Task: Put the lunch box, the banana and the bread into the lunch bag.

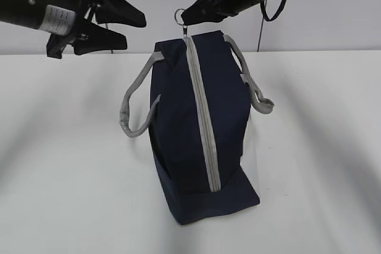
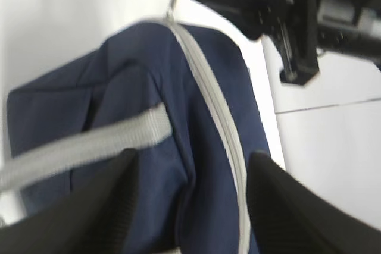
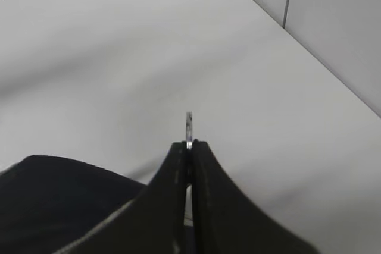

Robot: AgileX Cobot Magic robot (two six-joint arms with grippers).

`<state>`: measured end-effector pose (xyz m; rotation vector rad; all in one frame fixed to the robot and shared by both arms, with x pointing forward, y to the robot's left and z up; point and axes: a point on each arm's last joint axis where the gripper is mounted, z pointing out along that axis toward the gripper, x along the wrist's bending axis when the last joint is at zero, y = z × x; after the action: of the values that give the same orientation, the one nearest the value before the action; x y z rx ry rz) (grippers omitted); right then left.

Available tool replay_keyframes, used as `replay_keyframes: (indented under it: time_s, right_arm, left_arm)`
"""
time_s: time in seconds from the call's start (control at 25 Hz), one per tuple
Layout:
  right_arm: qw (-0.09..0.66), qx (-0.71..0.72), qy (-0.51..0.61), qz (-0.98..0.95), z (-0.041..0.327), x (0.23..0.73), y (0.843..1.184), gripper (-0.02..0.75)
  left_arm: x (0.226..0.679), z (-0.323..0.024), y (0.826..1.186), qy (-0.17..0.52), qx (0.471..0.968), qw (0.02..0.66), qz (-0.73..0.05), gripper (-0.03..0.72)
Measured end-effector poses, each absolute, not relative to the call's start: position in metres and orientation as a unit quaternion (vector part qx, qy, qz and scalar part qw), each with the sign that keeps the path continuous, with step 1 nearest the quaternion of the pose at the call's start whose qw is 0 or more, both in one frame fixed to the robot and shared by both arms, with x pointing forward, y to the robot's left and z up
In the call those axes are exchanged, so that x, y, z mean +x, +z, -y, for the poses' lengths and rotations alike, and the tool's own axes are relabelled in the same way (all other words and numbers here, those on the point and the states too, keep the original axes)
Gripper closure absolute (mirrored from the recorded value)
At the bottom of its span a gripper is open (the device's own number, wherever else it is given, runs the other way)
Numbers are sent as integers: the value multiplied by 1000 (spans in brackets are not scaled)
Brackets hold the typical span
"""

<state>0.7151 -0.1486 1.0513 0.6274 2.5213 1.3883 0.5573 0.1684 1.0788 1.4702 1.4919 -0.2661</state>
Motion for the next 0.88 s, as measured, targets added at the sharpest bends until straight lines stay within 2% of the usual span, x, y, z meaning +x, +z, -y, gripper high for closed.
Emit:
replay_keyframes:
  time_s: [0.24, 0.68, 0.76, 0.88]
  right_arm:
    - [97, 212, 469, -852, 149, 715, 1051, 754]
    - [98, 211, 467, -853, 149, 715, 1051, 754]
    - [98, 211, 467, -853, 149, 715, 1051, 754]
    - [98, 209, 464, -855, 149, 715, 1050, 752]
  left_arm:
    - [594, -159, 1055, -128, 604, 471, -629, 286]
    - [617, -130, 1031, -148, 621, 452, -623, 288]
    - [620, -127, 1027, -151, 622, 450, -623, 320]
    - [622, -125, 1023, -154, 623, 447, -624, 455]
